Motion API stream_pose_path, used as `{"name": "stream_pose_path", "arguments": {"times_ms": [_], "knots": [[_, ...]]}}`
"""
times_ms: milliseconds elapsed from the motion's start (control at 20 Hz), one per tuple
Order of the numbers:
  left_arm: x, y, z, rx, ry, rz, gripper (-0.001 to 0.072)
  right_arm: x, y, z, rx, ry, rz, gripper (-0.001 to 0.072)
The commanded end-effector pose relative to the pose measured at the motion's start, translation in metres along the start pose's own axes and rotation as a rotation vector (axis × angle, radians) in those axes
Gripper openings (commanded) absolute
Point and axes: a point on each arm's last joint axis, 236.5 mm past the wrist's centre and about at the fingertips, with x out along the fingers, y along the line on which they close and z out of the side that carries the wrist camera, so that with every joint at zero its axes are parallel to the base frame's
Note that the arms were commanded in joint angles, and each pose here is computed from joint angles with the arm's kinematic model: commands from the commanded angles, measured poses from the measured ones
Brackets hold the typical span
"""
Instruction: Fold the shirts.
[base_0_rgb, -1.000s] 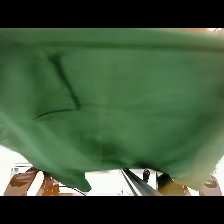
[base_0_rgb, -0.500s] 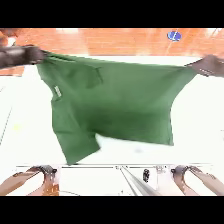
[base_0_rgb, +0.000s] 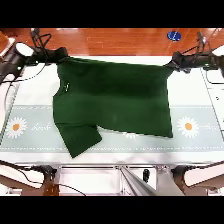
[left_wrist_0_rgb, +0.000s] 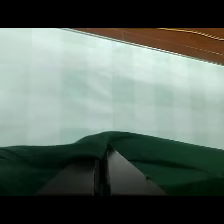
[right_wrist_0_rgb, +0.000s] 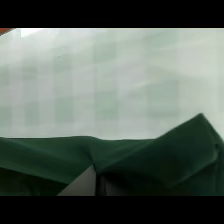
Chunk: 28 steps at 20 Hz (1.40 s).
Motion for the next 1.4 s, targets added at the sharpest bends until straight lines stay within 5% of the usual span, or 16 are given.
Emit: {"name": "stream_pose_path", "arguments": {"times_ms": [0, 250, 500, 750, 1150, 1200, 1250, 1300, 1350], "knots": [[0.033, 0.014, -0.015, -0.09, 0.045, 0.012, 0.002, 0.032, -0.014, 0.001, 0.055, 0.028, 0.013, 0.0029], [0.033, 0.007, -0.023, -0.222, 0.086, -0.032, 0.002, 0.039, -0.019, -0.017, 0.035, 0.097, 0.01, 0.003], [-0.013, 0.008, -0.069, -0.032, 0.347, -0.125, 0.002, 0.017, -0.038, -0.072, -0.04, 0.345, -0.053, 0.003], [-0.03, 0.047, -0.14, 0.004, 0.652, -0.025, 0.002, 0.015, -0.067, -0.107, -0.043, 0.471, -0.172, 0.003], [-0.029, 0.045, -0.162, 0.021, 0.737, -0.023, 0.002, 0.012, -0.065, -0.117, 0.003, 0.513, -0.171, 0.0031], [-0.033, 0.045, -0.164, 0.013, 0.752, -0.024, 0.0021, 0.01, -0.063, -0.12, 0.008, 0.527, -0.166, 0.0097], [-0.036, 0.046, -0.166, -0.019, 0.767, -0.015, 0.0094, 0.008, -0.061, -0.124, 0.026, 0.546, -0.162, 0.0329], [-0.041, 0.048, -0.167, -0.053, 0.781, -0.004, 0.0337, 0.004, -0.059, -0.129, 0.029, 0.572, -0.153, 0.041], [-0.046, 0.05, -0.169, -0.072, 0.799, 0.005, 0.0505, -0.001, -0.057, -0.134, 0.03, 0.598, -0.151, 0.041]]}}
